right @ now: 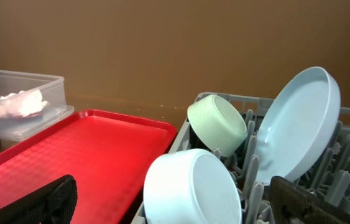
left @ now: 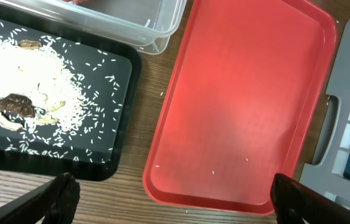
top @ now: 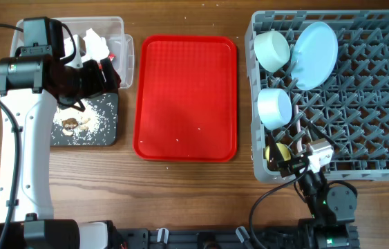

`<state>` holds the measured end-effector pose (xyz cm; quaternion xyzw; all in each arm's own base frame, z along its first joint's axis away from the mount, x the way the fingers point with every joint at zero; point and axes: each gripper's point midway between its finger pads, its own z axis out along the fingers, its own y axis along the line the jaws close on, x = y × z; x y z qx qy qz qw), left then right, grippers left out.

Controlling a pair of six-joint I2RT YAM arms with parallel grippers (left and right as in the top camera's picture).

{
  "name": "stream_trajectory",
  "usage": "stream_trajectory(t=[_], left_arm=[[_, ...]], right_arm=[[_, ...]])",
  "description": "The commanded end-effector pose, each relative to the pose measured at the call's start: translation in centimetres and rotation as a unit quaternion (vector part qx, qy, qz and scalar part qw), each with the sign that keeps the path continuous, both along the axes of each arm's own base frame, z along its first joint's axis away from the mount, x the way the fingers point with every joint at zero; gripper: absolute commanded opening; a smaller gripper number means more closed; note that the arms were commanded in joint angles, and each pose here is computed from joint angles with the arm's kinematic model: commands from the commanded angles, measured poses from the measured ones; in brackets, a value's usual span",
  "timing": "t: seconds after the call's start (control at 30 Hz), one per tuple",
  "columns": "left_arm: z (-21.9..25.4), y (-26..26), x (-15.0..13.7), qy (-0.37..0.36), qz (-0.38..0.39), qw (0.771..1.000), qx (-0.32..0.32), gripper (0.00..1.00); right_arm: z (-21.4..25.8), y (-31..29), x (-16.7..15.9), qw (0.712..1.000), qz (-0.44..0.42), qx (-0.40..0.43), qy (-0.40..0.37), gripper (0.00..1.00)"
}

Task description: Sort waste into correct bins and load items into the dishwasher rack

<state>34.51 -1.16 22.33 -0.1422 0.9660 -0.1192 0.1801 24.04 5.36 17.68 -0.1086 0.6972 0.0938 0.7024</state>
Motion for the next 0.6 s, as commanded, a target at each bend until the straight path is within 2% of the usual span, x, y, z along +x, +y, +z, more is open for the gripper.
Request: stream_trajectory(t=[0.0, 0.3, 0.37, 0.47, 0.53, 0.57], left_arm=[[0.2, 0.1, 0.1, -0.005, 0.001, 1.0, 0.0, 1.0], [0.2, 0.1, 0.1, -0.005, 0.001, 1.0, 0.0, 1.0], [1.2, 0.4, -0.1, -0.024, -0.001, 1.0, 0.012, 1.0], [4.8, 0.5, -0.3, -0.105, 0.002, 0.994, 0.032, 1.0], [7.7, -1.4, 0.4, -0.238, -0.038, 0.97, 0.044, 1.0], [7.9, -2.2, 0.1, -0.278, -0.051, 0.958, 0.046, 1.0]], right_arm=[[0.2, -0.3, 0.0, 1.0, -0.009, -0.002, -0.008, 1.0], [0.2, -0.3, 0.0, 1.0, -0.009, -0.002, -0.008, 1.0], [0.2, -0.3, 0.0, 1.0, -0.009, -0.002, -0.008, 1.0], [0.2, -0.3, 0.0, 1.0, -0.009, -0.002, -0.008, 1.0], [0.2, -0.3, 0.0, 1.0, -0.009, -0.002, -0.008, 1.0], [0.2, -0.3, 0.0, 1.0, -0.009, -0.002, -0.008, 1.0]])
